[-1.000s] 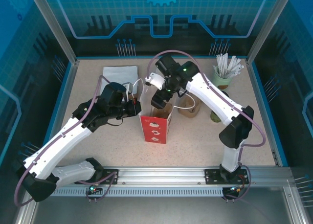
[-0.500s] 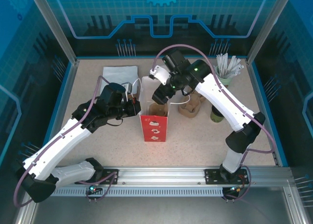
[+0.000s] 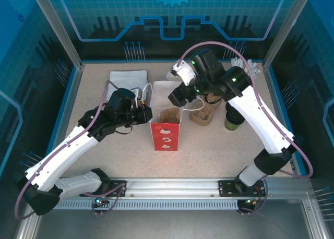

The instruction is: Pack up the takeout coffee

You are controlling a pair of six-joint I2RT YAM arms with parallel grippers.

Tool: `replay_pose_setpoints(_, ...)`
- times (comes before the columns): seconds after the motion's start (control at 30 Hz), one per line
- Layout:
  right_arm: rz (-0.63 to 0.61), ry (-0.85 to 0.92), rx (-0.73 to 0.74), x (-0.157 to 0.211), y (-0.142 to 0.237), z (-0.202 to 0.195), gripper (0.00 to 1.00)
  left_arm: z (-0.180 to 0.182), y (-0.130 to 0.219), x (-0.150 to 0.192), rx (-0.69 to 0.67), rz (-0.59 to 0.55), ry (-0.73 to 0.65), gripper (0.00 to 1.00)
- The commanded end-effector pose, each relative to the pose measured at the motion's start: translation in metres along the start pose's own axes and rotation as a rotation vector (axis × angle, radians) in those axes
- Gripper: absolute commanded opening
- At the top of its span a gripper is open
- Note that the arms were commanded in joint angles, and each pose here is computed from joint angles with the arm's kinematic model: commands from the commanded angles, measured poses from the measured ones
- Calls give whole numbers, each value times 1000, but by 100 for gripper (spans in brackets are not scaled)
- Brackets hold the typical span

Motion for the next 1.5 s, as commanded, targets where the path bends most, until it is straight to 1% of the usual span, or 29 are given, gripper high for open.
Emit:
replay_pose_setpoints(0.0, -10, -100, 68, 4, 14, -13, 80, -5, 5, -5, 16, -32, 11, 30)
replay_pose_setpoints(0.13, 14, -161, 124, 19, 16, -23, 80, -7, 17, -9, 19, -48, 1, 56)
replay_pose_setpoints(0.23, 36, -256, 122, 29, 9, -23, 78, -8, 32, -15, 9, -69, -17, 69)
replay_pose_setpoints(0.33, 77, -368, 84, 36, -2, -18, 75, -8, 48, -23, -7, -94, -14, 78)
replay_pose_setpoints(0.43, 140, -443, 77, 46, -17, -16, 73, -7, 59, -31, -5, -121, 0, 84)
replay_pose_setpoints(0.57, 225, -485, 82, 58, -37, -16, 67, -2, 61, -37, 2, -123, 36, 86)
replay_pose_setpoints(0.7, 291, -504, 103, 67, -55, -17, 58, 1, 57, -39, 3, -122, 55, 87)
replay_pose_setpoints(0.77, 310, -499, 126, 69, -61, -19, 52, 4, 59, -42, -4, -135, 56, 88)
replay_pose_setpoints(0.93, 319, -427, 118, 55, -72, -18, 20, 12, 74, -54, -44, -174, 46, 88)
replay_pose_setpoints(0.97, 323, -406, 114, 53, -73, -18, 16, 14, 77, -57, -55, -184, 43, 89)
replay_pose_setpoints(1.0, 330, -385, 110, 51, -75, -17, 14, 16, 82, -59, -65, -195, 39, 89)
replay_pose_setpoints(1.03, 339, -356, 98, 50, -76, -16, 14, 19, 86, -61, -76, -202, 37, 89)
replay_pose_setpoints(1.1, 352, -300, 72, 47, -78, -13, 9, 24, 94, -67, -96, -219, 35, 91)
replay_pose_setpoints(1.23, 359, -227, 48, 44, -74, -11, 9, 32, 109, -79, -124, -254, 38, 92)
replay_pose_setpoints(1.37, 336, -190, 9, 40, -67, -4, 9, 31, 110, -87, -107, -249, 14, 92)
replay_pose_setpoints(1.47, 316, -152, -1, 36, -60, 1, 10, 20, 103, -90, -50, -210, -56, 90)
Point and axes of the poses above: each hand's point on the last joint's axis, 136 mm out from that joint toward the fingers, its own y axis back along the fingers, its own z axis along the line the jaws close on, x = y × z, the point moved 1 cm from there along y, back along the fingers, and after that the axes turned 3 degrees about -y, right-handed, at the moved point
